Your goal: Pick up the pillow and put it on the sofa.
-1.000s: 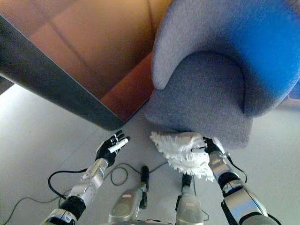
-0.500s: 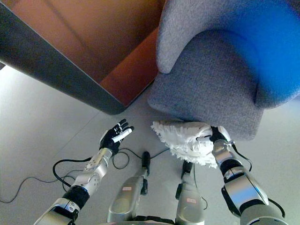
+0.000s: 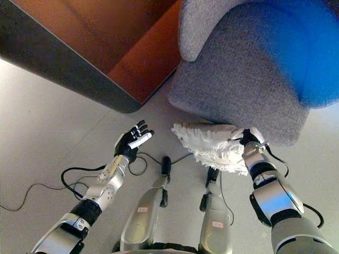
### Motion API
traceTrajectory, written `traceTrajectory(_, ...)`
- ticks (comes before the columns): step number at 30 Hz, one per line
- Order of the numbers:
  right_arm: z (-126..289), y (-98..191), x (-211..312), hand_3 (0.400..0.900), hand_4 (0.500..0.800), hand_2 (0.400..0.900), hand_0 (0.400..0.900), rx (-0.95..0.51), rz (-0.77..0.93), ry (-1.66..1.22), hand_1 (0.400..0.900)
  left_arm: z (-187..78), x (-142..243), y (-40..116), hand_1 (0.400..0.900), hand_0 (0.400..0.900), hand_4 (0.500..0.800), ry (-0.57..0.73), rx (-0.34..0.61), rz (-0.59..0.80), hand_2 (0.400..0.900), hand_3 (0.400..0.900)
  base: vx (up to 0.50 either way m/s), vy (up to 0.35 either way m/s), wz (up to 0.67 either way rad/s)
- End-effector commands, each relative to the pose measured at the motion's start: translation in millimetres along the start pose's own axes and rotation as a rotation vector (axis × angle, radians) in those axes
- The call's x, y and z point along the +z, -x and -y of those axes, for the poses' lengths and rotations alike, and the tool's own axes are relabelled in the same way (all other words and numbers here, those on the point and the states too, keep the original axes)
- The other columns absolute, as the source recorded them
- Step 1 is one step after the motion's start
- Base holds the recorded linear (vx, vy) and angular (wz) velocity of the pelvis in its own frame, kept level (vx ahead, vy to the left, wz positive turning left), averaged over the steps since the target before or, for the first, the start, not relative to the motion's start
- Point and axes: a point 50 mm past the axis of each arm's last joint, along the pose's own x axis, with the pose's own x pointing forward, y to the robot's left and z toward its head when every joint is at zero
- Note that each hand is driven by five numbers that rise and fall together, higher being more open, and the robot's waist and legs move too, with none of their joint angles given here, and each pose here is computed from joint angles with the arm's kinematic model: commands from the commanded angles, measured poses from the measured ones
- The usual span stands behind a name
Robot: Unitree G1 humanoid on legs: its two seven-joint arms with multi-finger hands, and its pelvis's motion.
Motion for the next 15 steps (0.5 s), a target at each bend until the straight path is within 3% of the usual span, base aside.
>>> traceTrajectory(1,33.0,-1.8,21.5,0.400,0.500,0.400,0.400,-0.087,0.056,0.052,0.400,9.6,45.1,-1.5,0.900,0.900,0.800,0.012,-0.072,0.213,0.900,0.900,0.000,0.000,0.00)
traceTrajectory(15,39.2,-1.9,18.0,0.400,0.500,0.400,0.400,-0.111,0.057,0.028,0.400,10.6,44.0,-0.8,0.900,0.900,0.800,0.008,-0.079,0.204,0.900,0.900,0.010,0.001,0.02)
